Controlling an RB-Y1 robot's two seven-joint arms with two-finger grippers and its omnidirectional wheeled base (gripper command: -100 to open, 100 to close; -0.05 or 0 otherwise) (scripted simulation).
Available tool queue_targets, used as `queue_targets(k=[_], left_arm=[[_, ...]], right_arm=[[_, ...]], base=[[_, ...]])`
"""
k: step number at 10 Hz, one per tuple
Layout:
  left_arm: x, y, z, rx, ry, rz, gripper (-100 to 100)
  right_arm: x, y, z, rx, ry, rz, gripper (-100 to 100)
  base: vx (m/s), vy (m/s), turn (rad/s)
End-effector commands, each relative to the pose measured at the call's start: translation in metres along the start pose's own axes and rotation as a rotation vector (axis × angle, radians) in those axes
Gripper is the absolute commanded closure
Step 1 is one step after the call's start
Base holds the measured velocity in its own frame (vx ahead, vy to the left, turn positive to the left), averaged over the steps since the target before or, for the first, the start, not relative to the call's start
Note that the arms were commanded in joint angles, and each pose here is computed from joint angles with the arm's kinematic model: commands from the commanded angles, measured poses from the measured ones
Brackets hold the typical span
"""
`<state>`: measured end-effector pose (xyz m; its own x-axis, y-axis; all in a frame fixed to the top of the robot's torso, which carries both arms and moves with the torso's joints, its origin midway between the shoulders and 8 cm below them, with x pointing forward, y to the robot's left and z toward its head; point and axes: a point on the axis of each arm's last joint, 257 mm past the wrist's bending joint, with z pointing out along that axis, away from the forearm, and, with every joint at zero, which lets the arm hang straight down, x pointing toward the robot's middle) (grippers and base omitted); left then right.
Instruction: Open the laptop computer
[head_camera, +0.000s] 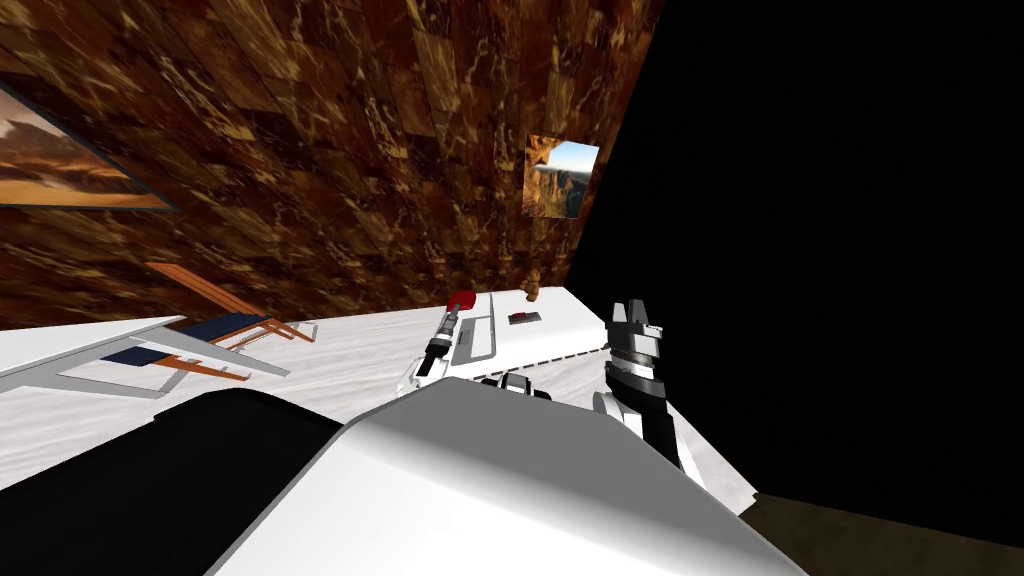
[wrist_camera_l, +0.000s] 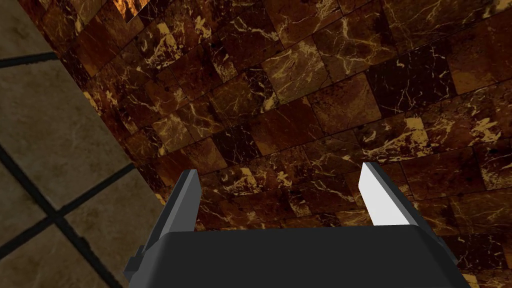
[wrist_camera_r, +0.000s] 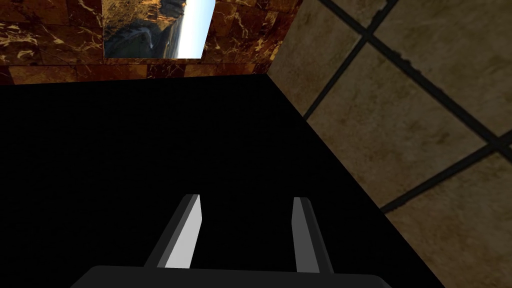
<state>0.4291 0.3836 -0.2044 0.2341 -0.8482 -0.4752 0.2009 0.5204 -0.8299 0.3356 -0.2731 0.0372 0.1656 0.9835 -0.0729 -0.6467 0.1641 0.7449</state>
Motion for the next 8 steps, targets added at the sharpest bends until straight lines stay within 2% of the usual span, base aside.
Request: queue_targets(k=[1,3,8], left_arm=[[0.004,0.023,-0.004,-0.049,0.001,0.005,-100],[0.006,0.049,-0.008,-0.098,-0.002,0.008,-100],[0.015,0.093,-0.023,-0.193,-0.002,0.003,-100]], right_arm=[[0.000,0.000,0.000,0.000,0.000,0.000,0],[0.000,0.000,0.000,0.000,0.000,0.000,0],[0.000,0.000,0.000,0.000,0.000,0.000,0]], base=[[0.043,-0.073,0.030],[0.038,-0.092,0.060],[0.035,-0.077,0.044]])
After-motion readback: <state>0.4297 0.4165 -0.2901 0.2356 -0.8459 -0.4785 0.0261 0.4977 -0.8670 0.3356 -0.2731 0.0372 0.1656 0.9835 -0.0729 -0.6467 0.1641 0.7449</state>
